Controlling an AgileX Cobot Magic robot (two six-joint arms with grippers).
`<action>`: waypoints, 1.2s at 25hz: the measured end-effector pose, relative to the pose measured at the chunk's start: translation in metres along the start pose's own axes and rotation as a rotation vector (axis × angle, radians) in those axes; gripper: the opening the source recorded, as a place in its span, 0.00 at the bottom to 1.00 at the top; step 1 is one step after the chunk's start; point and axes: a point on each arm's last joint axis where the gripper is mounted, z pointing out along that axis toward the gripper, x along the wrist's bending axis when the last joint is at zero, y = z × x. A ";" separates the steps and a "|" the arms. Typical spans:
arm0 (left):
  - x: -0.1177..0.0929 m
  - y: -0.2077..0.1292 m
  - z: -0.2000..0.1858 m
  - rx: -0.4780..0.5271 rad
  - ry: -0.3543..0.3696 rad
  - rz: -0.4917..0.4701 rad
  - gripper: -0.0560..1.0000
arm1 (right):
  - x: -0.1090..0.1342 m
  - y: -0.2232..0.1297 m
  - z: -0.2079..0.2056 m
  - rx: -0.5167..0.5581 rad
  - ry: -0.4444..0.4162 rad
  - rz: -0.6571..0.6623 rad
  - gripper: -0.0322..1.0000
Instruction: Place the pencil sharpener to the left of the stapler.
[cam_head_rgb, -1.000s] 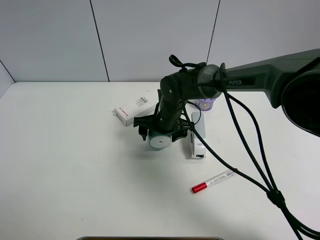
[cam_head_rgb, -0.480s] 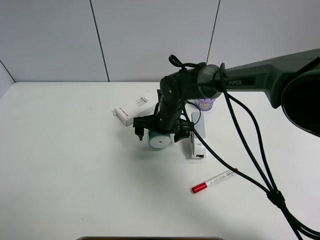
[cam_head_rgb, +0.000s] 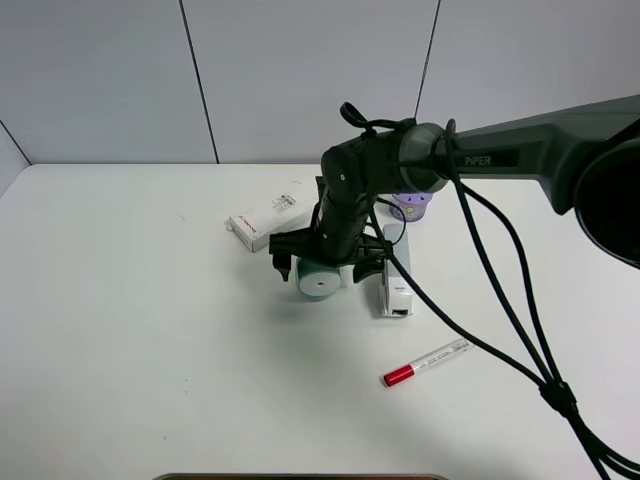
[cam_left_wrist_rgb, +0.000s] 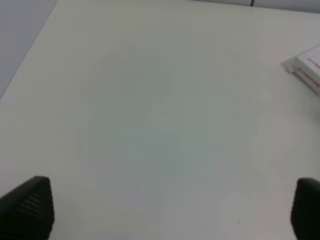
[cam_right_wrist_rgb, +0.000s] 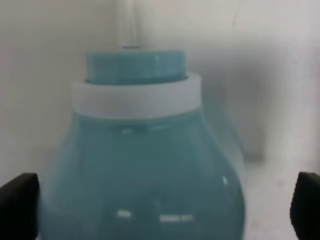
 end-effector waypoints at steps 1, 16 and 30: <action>0.000 0.000 0.000 0.000 0.000 0.000 0.95 | 0.001 0.001 -0.004 -0.008 0.003 -0.002 0.99; 0.000 0.000 0.000 0.000 0.000 0.000 0.95 | 0.006 0.007 -0.114 -0.220 0.072 -0.102 0.99; 0.000 0.000 0.000 0.000 0.000 0.000 0.95 | -0.084 0.019 -0.220 -0.341 -0.043 -0.142 0.99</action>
